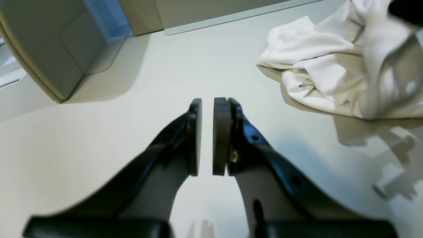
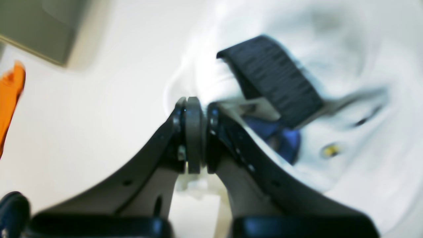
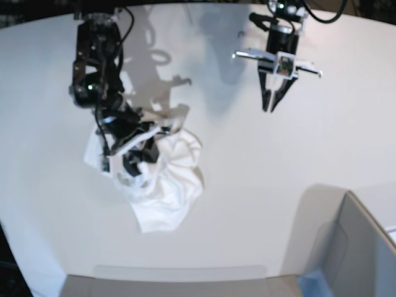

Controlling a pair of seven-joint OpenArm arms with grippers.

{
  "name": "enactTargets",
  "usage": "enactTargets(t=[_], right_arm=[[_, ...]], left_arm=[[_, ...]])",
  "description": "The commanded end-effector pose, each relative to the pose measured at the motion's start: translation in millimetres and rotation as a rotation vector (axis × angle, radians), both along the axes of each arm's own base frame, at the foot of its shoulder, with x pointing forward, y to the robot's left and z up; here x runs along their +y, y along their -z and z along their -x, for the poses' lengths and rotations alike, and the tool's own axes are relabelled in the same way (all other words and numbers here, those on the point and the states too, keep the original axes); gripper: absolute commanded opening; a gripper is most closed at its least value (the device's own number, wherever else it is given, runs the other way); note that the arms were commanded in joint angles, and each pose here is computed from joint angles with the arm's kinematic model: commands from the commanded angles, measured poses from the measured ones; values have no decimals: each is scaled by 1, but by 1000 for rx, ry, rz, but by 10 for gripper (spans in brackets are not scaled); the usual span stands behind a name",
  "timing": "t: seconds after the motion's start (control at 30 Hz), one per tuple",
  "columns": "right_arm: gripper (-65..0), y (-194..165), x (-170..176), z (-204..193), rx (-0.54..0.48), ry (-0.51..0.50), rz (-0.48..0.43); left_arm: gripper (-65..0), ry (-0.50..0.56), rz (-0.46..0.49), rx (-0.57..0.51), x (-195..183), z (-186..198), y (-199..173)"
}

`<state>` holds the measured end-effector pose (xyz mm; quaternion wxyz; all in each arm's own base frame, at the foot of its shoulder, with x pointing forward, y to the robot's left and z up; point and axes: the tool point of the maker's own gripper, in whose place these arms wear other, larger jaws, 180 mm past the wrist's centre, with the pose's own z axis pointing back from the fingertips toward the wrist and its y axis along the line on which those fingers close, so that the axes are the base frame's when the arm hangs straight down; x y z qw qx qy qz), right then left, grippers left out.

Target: Layout the t-shirt on the table in an organized manner, then fold the t-shirt properly

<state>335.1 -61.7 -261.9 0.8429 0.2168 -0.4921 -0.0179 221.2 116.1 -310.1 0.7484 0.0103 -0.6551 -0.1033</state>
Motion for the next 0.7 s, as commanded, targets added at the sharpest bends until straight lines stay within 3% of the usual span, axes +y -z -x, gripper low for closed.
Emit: enactTargets(t=[0.0,0.13,0.33,0.5,0.67], right_arm=[[-650,-20,-3,-3,-75,9,-7],[-650,-26,-56,-4,-114,118,55],[-650,-59,-169,0,-179,339,-19],[-650,-76,-260,4,-194,487,-15],[-650,-63,-293,0,-131,516,-41]], left_arm=[[-575,6,-1,-48,-1,-1,-12],[-575,8,1,-48,-2,-1,-12],[-575,14,13,-45,-7,0,-11],[-574,84,61,-51,-38,-4,-15],[-573,167,88,44,-76,-13,-4]])
